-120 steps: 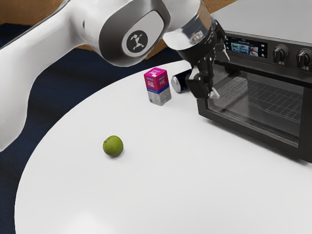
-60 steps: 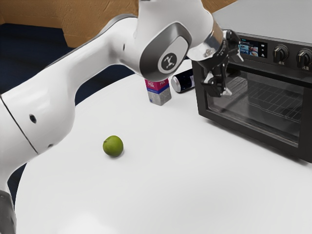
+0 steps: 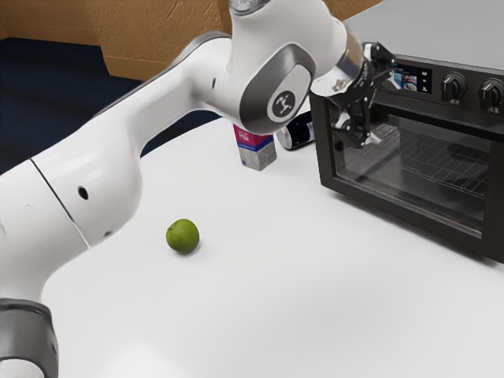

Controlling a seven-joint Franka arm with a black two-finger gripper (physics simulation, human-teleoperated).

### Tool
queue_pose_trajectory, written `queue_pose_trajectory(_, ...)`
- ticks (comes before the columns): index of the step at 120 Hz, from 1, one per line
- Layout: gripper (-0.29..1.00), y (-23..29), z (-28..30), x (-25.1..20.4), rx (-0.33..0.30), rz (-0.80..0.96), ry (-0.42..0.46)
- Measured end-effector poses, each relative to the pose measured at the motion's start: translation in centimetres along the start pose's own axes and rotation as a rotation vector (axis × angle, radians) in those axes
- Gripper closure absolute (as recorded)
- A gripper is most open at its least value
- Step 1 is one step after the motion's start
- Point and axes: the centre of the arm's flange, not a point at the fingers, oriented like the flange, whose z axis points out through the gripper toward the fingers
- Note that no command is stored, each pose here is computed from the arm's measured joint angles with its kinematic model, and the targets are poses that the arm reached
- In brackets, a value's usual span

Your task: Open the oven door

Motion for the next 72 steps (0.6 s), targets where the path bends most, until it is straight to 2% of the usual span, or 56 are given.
queue_pose_trajectory(21,0.0,0.2,1.4,3.4,0.0,-0.001,0.026)
queue_pose_trajectory(45,0.0,0.7,2.2,3.2,-0.028,0.027,0.008)
queue_pose_trajectory(72,0.0,0.3,4.1,3.5,-0.03,0.047,0.003)
